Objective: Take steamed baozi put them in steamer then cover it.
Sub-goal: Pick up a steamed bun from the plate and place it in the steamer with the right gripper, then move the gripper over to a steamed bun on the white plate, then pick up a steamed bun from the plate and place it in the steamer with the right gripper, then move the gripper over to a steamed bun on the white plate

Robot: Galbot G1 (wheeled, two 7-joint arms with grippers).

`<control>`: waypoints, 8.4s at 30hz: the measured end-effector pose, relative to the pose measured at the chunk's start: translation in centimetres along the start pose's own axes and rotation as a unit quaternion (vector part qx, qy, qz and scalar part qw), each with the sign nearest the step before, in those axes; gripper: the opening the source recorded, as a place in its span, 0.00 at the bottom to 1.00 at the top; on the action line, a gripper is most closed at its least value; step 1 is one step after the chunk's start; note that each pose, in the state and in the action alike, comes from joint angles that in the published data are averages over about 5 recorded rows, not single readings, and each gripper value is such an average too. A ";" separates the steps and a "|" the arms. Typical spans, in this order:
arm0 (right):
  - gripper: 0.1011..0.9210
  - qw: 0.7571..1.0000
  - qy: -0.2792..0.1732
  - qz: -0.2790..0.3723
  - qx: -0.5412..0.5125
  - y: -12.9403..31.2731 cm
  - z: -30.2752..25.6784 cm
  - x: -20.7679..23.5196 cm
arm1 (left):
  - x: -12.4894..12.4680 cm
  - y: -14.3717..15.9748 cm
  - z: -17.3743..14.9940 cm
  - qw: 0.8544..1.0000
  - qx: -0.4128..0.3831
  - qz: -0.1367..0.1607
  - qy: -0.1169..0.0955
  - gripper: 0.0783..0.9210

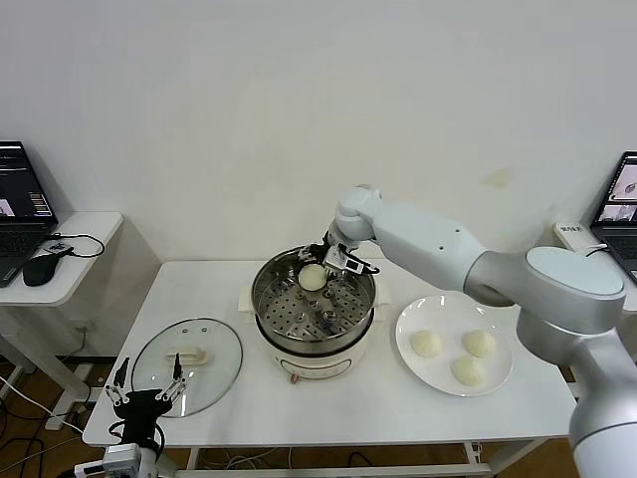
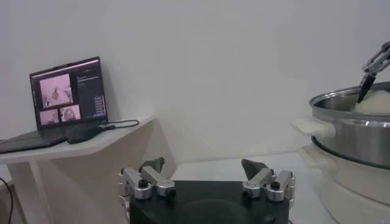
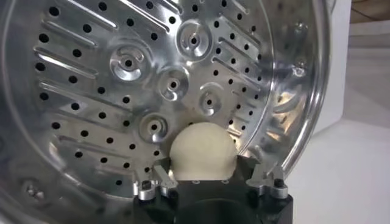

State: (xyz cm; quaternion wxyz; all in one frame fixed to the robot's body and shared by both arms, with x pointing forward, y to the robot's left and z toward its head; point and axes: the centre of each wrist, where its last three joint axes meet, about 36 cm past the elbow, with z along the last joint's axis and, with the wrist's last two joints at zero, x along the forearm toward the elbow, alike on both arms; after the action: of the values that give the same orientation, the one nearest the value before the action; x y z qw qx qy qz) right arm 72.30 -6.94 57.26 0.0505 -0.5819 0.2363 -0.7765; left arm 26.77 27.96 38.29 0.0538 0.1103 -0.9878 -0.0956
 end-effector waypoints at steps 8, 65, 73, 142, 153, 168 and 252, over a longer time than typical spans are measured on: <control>0.88 0.999 0.006 0.010 -0.048 0.3 0.5 3.4 | 0.0 0.2 -0.7 1.000 -0.002 0.005 -0.006 0.88; 0.88 0.854 0.031 -0.140 -0.500 26.5 -3.5 3.6 | -1.4 1.6 -0.5 0.999 -0.027 0.014 0.010 0.88; 0.88 0.850 0.035 -0.144 -0.506 26.9 -3.6 1.5 | -1.6 1.4 -0.2 1.000 -0.025 0.014 0.012 0.88; 0.66 0.856 -0.001 -0.005 -0.517 1.7 -2.9 13.3 | -2.1 2.0 -1.5 1.000 -0.027 0.013 -0.004 0.88; 0.66 0.847 -0.012 -0.031 -0.531 -3.0 -6.0 6.0 | -2.2 2.8 -1.5 1.000 -0.028 0.004 -0.006 0.88; 0.66 0.833 -0.005 -0.039 -0.551 -4.9 -8.2 0.1 | -2.2 3.2 -1.7 1.000 -0.030 0.001 -0.008 0.88; 0.88 0.827 0.061 -0.158 -0.535 35.5 -7.8 7.3 | -1.0 2.9 -1.3 0.998 -0.056 0.021 -0.002 0.88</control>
State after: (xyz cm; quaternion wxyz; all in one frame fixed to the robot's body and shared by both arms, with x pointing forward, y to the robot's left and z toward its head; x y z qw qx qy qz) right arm 55.73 -38.47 46.95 -0.4068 -0.4988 0.5223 -0.5594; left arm 27.28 30.72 40.04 0.0597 0.0858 -0.9832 -0.1497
